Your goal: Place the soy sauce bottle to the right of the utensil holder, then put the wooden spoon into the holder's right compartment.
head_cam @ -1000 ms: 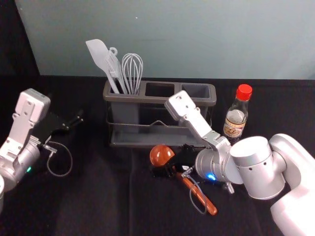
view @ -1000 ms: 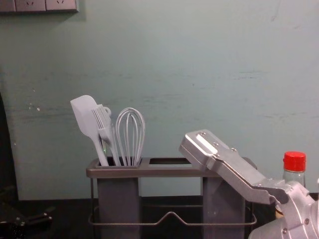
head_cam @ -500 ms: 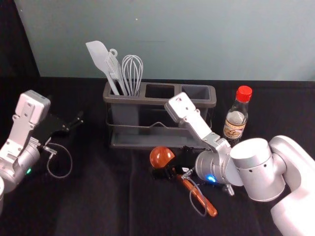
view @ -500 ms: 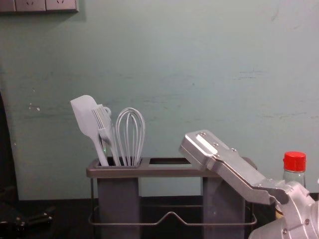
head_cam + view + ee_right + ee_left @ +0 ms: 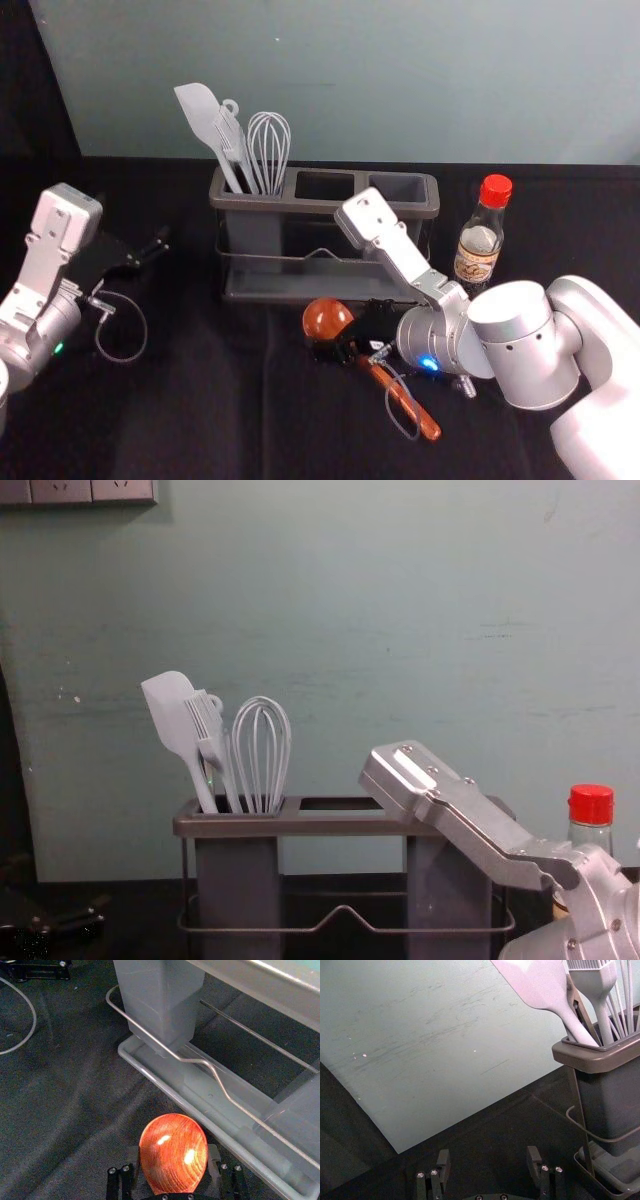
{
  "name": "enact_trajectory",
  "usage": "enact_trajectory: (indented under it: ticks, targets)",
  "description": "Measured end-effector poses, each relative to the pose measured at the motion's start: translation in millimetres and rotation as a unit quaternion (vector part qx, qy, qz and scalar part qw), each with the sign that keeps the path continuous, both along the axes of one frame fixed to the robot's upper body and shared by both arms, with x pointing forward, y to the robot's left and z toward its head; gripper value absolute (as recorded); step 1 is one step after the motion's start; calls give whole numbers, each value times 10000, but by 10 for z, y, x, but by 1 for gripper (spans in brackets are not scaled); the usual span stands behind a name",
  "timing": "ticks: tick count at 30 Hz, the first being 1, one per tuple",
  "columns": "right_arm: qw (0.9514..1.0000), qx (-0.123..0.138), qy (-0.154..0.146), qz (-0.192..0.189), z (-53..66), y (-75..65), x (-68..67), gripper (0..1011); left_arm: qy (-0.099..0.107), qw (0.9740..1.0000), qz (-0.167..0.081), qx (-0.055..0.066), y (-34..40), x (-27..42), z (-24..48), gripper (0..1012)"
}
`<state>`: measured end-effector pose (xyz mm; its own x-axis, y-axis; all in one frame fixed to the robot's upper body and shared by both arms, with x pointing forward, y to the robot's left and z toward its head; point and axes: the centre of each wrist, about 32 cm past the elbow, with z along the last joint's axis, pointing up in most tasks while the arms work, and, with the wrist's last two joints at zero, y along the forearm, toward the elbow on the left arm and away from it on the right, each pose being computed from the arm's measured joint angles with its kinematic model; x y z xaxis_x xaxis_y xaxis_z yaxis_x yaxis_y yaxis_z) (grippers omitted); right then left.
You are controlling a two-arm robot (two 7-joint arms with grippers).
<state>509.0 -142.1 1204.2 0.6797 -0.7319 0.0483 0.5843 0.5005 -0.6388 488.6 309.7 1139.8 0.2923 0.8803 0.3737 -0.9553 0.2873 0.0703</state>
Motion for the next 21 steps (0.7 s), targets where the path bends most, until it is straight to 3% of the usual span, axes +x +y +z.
enact_trajectory:
  ticks: [10,21]
  targets:
    - [10000,53,-64,54,2,-31,-16,829,0,10000,0,0,0,0,0,1005]
    - [9941,759,-664,400,137,-249,-127,829,0,10000,0,0,0,0,0,1005]
